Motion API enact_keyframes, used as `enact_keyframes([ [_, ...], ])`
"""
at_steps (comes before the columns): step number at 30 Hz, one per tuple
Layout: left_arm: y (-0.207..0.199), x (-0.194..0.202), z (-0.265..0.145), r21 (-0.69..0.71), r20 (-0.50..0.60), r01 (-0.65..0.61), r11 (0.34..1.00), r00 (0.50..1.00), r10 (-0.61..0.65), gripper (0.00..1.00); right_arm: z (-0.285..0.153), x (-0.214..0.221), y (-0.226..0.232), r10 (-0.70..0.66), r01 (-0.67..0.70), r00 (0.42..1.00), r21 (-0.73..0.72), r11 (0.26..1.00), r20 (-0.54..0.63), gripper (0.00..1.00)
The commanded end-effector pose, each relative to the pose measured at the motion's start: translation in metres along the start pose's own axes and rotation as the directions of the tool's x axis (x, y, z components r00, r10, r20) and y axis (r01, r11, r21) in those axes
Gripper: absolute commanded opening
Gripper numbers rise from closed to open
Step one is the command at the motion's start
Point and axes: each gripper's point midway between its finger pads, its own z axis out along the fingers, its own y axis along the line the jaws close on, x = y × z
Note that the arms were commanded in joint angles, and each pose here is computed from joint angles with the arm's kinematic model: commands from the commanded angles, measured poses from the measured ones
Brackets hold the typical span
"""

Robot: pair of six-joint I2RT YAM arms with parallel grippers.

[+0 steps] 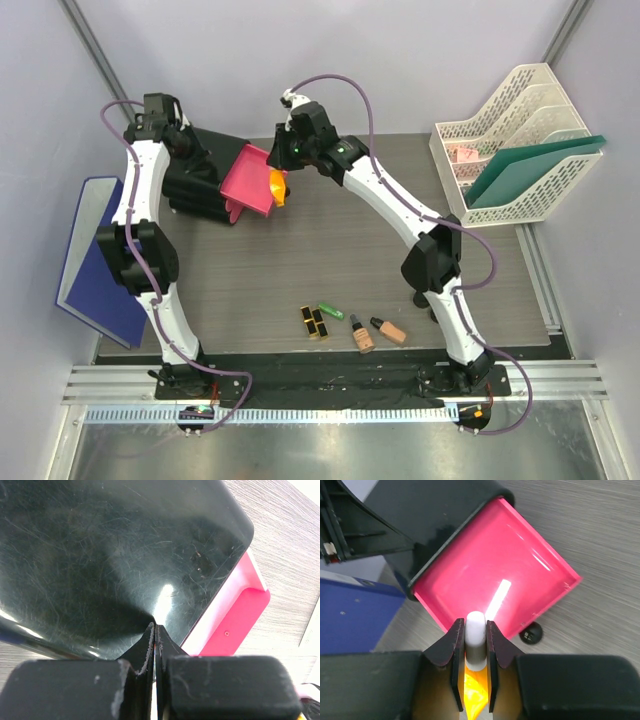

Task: Organize the makeup

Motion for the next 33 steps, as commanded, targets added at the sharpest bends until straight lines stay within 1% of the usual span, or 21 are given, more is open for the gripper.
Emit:
enact_keyframes([
  [1, 0.005, 0.005, 0.002, -0.004, -0.038, -0.012, 1.0, 0.999, 0.012, 0.0, 0.002, -0.035, 0.038, 0.093, -0.076, 0.99, -0.155, 0.985, 0.106, 0.06],
  [3, 0.005, 0.006, 0.002, -0.002, -0.041, -0.012, 1.0, 0.999, 0.011, 0.0, 0.011, -0.034, 0.038, 0.132, -0.112, 0.985, -0.166, 0.98, 0.112, 0.06],
  [5, 0.005, 0.006, 0.002, -0.002, -0.042, -0.013, 1.0, 0.999, 0.013, 0.0, 0.016, -0.042, 0.044, 0.174, -0.144, 0.974, -0.201, 0.969, 0.143, 0.07],
  [10, 0.007, 0.008, 0.003, -0.006, -0.052, -0.018, 1.0, 0.999, 0.017, 0.0, 0.034, -0.053, 0.048, 0.239, -0.189, 0.951, -0.242, 0.952, 0.195, 0.09],
  [13, 0.007, 0.009, 0.003, -0.004, -0.058, -0.015, 1.0, 0.998, 0.015, 0.0, 0.043, -0.051, 0.042, 0.275, -0.226, 0.939, -0.229, 0.947, 0.207, 0.09],
  [15, 0.008, 0.01, 0.004, -0.005, -0.06, -0.016, 1.0, 0.998, 0.015, 0.0, 0.051, -0.047, 0.036, 0.288, -0.244, 0.934, -0.213, 0.946, 0.21, 0.01],
  [19, 0.008, 0.011, 0.005, -0.004, -0.064, -0.018, 1.0, 0.998, 0.018, 0.0, 0.062, -0.039, 0.024, 0.304, -0.27, 0.928, -0.171, 0.947, 0.216, 0.01],
  [21, 0.008, 0.011, 0.006, -0.004, -0.064, -0.021, 1.0, 0.998, 0.02, 0.0, 0.064, -0.038, 0.018, 0.305, -0.277, 0.925, -0.148, 0.949, 0.225, 0.03],
  [24, 0.008, 0.011, 0.006, -0.004, -0.064, -0.021, 1.0, 0.998, 0.021, 0.0, 0.064, -0.037, 0.017, 0.303, -0.279, 0.925, -0.133, 0.951, 0.23, 0.12],
  [25, 0.009, 0.012, 0.006, -0.006, -0.068, -0.02, 1.0, 0.998, 0.02, 0.0, 0.063, -0.038, 0.016, 0.302, -0.278, 0.925, -0.133, 0.951, 0.232, 0.56],
  [26, 0.008, 0.012, 0.005, -0.002, -0.066, -0.021, 1.0, 0.998, 0.02, 0.0, 0.062, -0.039, 0.017, 0.299, -0.274, 0.925, -0.135, 0.952, 0.234, 0.62],
  [27, 0.008, 0.012, 0.006, -0.002, -0.068, -0.022, 1.0, 0.997, 0.021, 0.0, 0.061, -0.04, 0.018, 0.289, -0.264, 0.927, -0.134, 0.955, 0.237, 0.66],
  [28, 0.009, 0.013, 0.006, -0.004, -0.072, -0.024, 1.0, 0.997, 0.023, 0.0, 0.06, -0.042, 0.017, 0.29, -0.264, 0.927, -0.134, 0.955, 0.239, 0.75],
  [29, 0.01, 0.013, 0.007, -0.006, -0.075, -0.023, 1.0, 0.997, 0.022, 0.0, 0.06, -0.045, 0.012, 0.288, -0.268, 0.921, -0.109, 0.957, 0.263, 0.79],
  [31, 0.01, 0.013, 0.006, -0.008, -0.075, -0.026, 1.0, 0.997, 0.025, 0.0, 0.058, -0.048, 0.012, 0.284, -0.265, 0.919, -0.106, 0.959, 0.272, 0.86],
  [33, 0.011, 0.014, 0.008, -0.011, -0.078, -0.025, 1.0, 0.997, 0.024, 0.0, 0.056, -0.05, 0.012, 0.281, -0.261, 0.919, -0.107, 0.959, 0.277, 0.9],
])
